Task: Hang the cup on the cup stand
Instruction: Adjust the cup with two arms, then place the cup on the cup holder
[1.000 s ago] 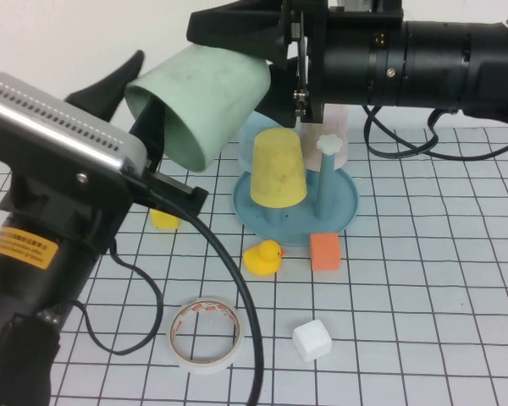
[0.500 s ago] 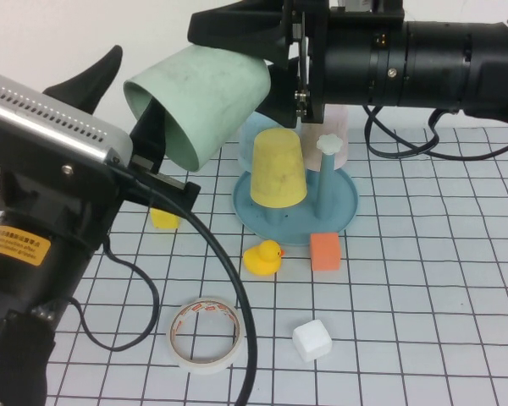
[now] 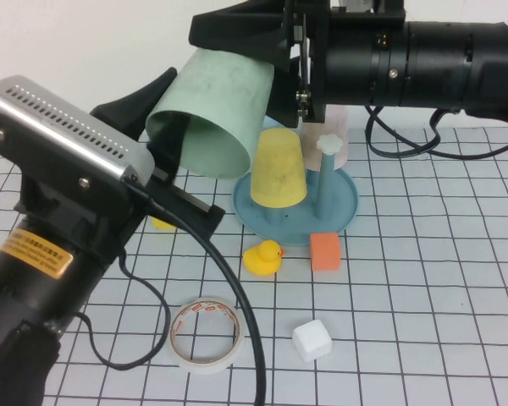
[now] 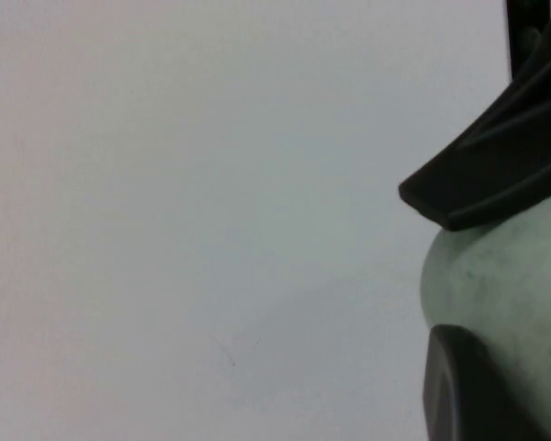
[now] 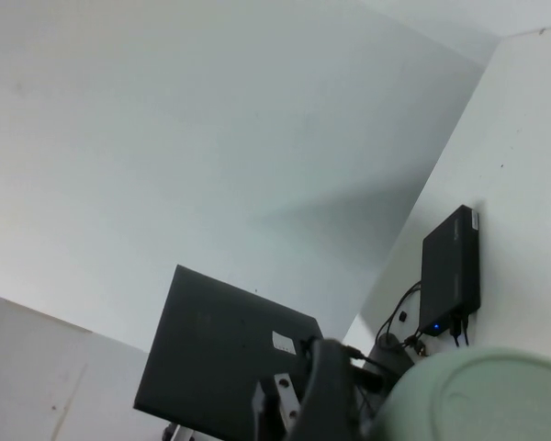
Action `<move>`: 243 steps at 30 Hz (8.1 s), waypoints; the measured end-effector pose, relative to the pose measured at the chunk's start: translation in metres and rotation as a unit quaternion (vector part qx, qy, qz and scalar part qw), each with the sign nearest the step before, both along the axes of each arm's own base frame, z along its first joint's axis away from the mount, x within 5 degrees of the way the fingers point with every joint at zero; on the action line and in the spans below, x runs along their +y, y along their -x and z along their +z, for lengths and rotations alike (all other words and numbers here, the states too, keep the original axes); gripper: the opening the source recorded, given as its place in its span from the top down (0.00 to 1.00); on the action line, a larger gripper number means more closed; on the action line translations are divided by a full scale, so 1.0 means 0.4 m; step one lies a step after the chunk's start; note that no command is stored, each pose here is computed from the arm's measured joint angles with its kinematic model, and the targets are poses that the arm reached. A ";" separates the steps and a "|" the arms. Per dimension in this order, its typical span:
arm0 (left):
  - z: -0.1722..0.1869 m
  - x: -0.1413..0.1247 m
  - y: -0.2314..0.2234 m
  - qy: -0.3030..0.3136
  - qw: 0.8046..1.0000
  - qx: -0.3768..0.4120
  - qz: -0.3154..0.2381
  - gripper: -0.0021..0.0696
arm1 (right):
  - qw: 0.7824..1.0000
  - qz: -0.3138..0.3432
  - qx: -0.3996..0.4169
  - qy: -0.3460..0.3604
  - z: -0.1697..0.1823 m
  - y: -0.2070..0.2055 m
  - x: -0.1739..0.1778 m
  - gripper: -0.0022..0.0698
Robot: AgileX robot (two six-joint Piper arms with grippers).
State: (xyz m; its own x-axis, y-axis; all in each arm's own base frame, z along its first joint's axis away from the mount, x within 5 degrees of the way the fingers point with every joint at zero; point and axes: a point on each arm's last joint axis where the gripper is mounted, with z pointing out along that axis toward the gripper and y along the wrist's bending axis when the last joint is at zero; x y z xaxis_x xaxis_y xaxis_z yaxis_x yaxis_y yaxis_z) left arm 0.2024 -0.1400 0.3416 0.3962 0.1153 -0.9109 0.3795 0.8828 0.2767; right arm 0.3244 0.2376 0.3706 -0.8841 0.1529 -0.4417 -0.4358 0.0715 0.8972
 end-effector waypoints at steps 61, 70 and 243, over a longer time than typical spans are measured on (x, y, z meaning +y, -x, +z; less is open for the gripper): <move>0.006 0.012 -0.039 0.003 0.996 -0.032 0.084 0.96 | 0.999 -0.037 -0.008 0.007 -0.002 0.000 0.030 0.08; 0.002 0.010 -0.040 0.000 0.996 -0.024 0.082 0.96 | 0.999 -0.048 -0.008 0.010 -0.004 -0.004 0.029 0.14; -0.415 0.211 0.474 -0.043 0.880 0.391 -0.268 0.97 | 0.730 -0.027 -0.622 0.280 -0.196 0.011 -0.186 0.14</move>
